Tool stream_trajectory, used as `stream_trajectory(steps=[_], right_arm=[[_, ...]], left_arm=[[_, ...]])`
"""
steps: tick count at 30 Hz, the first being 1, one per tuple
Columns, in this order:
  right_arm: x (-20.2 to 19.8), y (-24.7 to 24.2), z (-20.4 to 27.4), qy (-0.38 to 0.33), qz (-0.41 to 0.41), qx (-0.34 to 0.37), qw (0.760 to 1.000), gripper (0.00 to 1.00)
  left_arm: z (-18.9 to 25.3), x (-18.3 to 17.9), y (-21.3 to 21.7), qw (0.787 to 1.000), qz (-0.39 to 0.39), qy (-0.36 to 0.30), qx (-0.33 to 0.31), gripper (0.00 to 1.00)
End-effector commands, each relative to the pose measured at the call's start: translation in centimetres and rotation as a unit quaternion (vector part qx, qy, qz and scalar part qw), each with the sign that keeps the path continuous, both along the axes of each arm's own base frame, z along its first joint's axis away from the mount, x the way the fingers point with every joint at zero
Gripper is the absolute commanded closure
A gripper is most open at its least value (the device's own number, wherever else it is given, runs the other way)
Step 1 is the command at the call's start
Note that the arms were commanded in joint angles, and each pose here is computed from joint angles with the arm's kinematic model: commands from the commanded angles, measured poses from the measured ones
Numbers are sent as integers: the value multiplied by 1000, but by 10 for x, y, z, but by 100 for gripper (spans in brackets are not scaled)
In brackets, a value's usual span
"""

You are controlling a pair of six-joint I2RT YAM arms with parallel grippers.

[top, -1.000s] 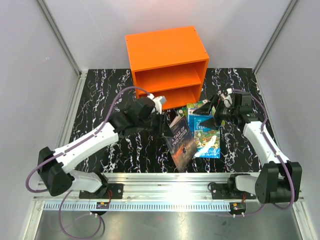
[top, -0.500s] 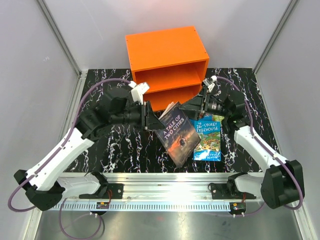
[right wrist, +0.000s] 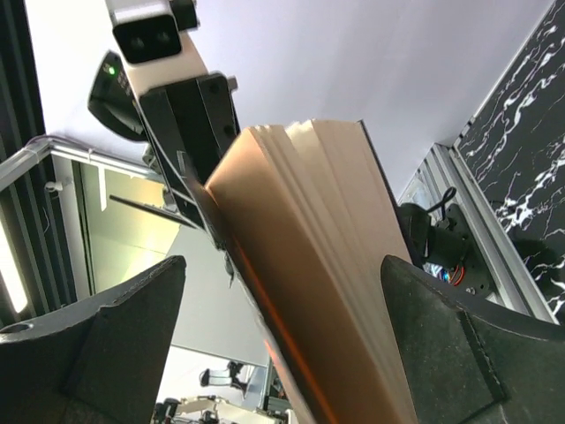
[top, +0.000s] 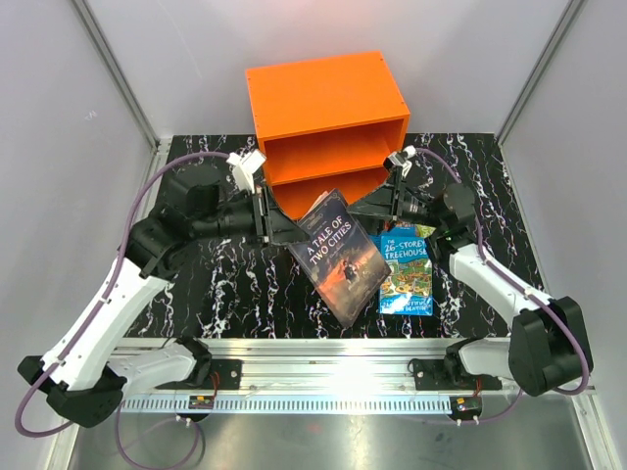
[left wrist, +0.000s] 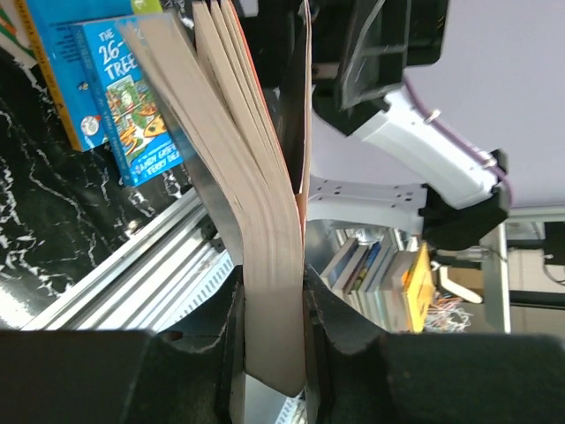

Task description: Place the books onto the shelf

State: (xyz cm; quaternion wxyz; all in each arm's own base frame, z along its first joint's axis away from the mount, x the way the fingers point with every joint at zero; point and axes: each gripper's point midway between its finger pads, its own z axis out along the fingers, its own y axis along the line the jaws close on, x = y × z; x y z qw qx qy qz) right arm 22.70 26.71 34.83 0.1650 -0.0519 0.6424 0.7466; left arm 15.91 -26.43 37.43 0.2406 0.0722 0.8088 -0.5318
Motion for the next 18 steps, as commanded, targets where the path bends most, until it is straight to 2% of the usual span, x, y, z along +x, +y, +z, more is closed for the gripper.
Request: stream_trajectory(steps=[1,6,12,18], right_arm=[[-31,3,3,-20,46,-2,999,0],[-32,4,-10,-17,34,-35,999,0],[-37,3,-20,-20,40,-52,998,0],[-42,1,-30,-14,36,-62,997,0]], left_arm=[[103,1,1,984,-10,-121,-134,100],[131,-2,6,979,-12,-142,-147,100],[138,4,12,978,-3,-149,-144,100],[158,7,18,973,-7,-153,-170,100]])
